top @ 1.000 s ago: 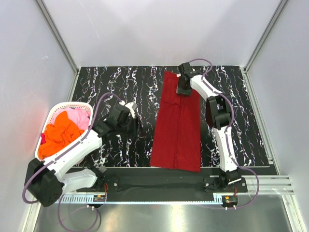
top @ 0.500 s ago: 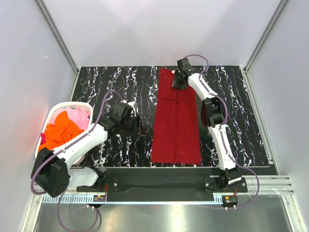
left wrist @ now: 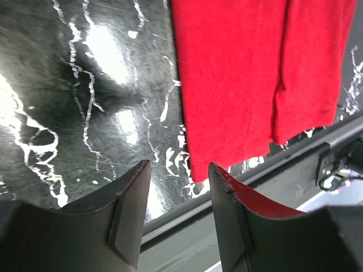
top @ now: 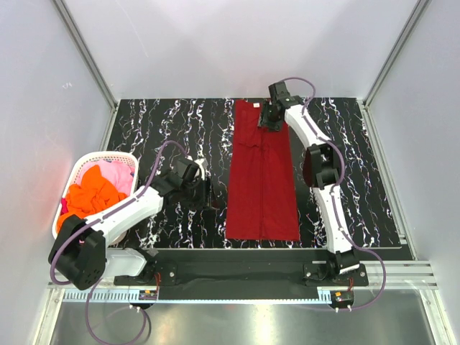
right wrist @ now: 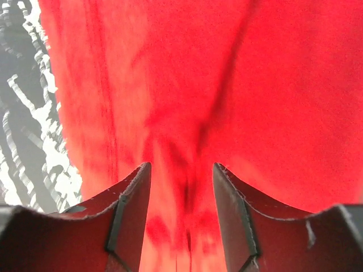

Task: Fold and stack the t-shirts
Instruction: Fold the tshirt

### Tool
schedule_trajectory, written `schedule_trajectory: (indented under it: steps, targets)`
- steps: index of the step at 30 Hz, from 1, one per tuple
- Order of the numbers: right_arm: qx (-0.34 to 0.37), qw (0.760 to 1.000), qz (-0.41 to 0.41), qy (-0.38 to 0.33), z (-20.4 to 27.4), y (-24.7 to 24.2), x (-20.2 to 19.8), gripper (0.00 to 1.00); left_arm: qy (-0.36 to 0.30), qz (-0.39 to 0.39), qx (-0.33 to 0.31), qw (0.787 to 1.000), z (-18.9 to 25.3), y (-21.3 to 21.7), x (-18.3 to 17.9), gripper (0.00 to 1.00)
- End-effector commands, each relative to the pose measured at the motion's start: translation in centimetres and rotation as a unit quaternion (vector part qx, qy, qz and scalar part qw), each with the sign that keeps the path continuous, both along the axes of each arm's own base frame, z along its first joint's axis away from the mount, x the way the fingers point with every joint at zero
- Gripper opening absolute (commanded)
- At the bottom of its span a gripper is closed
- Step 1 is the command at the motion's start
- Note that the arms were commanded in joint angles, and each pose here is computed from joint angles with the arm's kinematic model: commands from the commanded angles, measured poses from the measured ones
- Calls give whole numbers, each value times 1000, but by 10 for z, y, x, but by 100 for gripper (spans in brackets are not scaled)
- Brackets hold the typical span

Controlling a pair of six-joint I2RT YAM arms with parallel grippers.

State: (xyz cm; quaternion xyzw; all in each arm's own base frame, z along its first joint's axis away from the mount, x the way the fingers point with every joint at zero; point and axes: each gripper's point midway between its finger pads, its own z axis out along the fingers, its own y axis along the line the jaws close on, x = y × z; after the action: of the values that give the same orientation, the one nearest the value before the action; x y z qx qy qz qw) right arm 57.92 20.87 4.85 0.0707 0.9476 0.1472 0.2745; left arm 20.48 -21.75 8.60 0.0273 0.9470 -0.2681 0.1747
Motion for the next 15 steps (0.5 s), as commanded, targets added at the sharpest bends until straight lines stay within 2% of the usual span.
schedule_trajectory:
  steps: [1, 2, 3, 4, 5, 6, 7, 8, 9, 10, 11, 12, 13, 15]
  targets:
    - [3, 998, -29, -54, 109, -28, -13, 57, -33, -33, -50, 998, 23, -15, 5, 50]
    - [2, 998, -37, -56, 130, -33, -25, 57, -34, -37, -53, 997, 25, -16, 5, 50]
    - [-5, 998, -45, -31, 130, -40, -42, 58, -29, -40, -55, 997, 24, -17, 4, 50]
    - [-9, 998, -57, 21, 106, -44, -67, 58, -26, -44, -57, 997, 23, -18, 3, 50]
    - [3, 998, -60, 14, 132, -47, -88, 58, -22, -46, -56, 997, 21, -18, 1, 50]
    - [7, 997, -66, 31, 131, -50, -107, 58, -18, -46, -53, 997, 16, -18, 1, 50]
    - [1, 992, -80, 94, 96, -56, -145, 58, -14, -48, -52, 997, 12, -18, -1, 50]
    - [17, 994, -84, 73, 122, -60, -168, 58, -1, -48, -46, 998, 3, -15, -6, 50]
    - [25, 992, -92, 77, 118, -64, -184, 58, 3, -49, -47, 998, -2, -15, -7, 50]
    - [20, 986, -107, 130, 87, -71, -222, 58, 13, -50, -51, 997, -6, -16, -12, 50]
    - [34, 987, -109, 116, 102, -74, -242, 58, 26, -50, -48, 997, -16, -13, -19, 51]
    - [37, 985, -112, 129, 96, -76, -261, 58, 24, -52, -56, 997, -19, -16, -20, 50]
    - [35, 977, -119, 171, 72, -81, -292, 57, 31, -52, -62, 996, -22, -18, -24, 50]
    - [49, 977, -125, 164, 74, -85, -318, 56, 37, -52, -63, 996, -34, -18, -29, 50]
